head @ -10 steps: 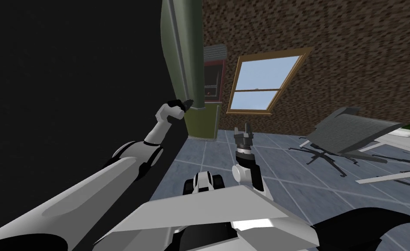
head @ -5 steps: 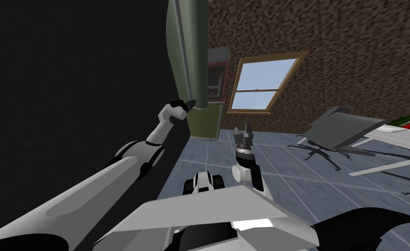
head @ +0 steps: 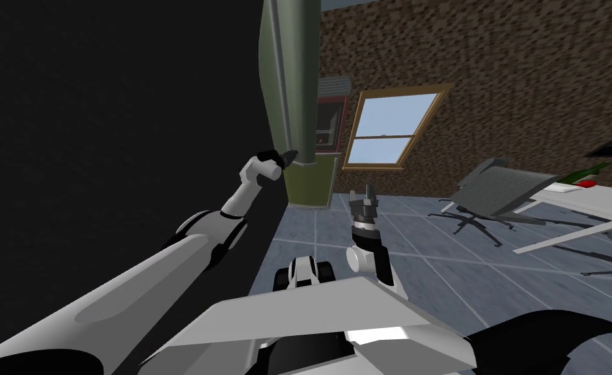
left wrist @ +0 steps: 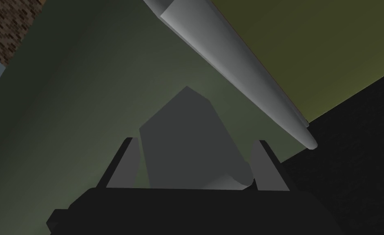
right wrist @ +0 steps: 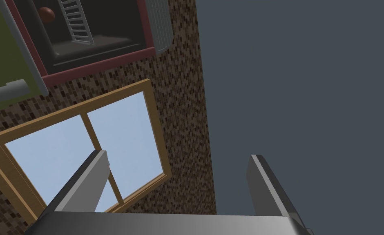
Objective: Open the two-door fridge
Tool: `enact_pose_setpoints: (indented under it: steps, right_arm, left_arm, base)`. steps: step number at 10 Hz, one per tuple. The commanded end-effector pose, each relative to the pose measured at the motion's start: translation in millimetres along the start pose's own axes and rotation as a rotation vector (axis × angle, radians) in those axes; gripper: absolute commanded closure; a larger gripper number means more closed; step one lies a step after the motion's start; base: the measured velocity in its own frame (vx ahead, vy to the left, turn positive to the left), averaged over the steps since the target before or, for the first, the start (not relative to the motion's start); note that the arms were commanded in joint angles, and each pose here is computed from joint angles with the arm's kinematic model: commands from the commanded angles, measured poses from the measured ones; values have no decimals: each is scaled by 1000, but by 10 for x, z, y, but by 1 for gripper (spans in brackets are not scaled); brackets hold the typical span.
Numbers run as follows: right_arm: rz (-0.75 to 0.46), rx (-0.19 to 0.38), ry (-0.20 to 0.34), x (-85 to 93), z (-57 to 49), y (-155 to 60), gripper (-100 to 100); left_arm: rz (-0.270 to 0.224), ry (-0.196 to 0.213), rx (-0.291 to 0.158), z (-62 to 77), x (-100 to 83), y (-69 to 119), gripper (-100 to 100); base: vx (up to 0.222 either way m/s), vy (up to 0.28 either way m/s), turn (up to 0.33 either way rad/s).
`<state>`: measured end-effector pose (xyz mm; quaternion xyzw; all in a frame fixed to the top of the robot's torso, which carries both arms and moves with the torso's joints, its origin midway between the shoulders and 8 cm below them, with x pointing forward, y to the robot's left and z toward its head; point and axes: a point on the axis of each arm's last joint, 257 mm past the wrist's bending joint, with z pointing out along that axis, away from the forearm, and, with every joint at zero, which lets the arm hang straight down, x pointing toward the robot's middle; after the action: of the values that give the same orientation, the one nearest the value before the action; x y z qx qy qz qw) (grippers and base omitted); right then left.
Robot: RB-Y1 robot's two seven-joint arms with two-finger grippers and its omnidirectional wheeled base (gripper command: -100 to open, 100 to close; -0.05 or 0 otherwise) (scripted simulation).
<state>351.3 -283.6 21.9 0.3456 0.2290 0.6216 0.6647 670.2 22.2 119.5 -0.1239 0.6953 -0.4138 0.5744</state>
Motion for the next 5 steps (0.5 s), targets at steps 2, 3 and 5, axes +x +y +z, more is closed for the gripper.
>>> enact_pose_setpoints:
  steps: [2, 3, 5]
  right_arm:
    - [0, 0, 0, 0, 0, 0, 0]
    - [0, 0, 0, 0, 0, 0, 0]
    - [0, 0, 0, 0, 0, 0, 0]
  left_arm:
    - [1, 26, 38, -17, 101, -183, 100]
    - [1, 26, 38, -17, 101, -183, 100]
    - [0, 46, 58, -24, 199, -276, 100]
  base:
    - [-29, 258, -47]
    - [-15, 263, -42]
    - [31, 293, -52]
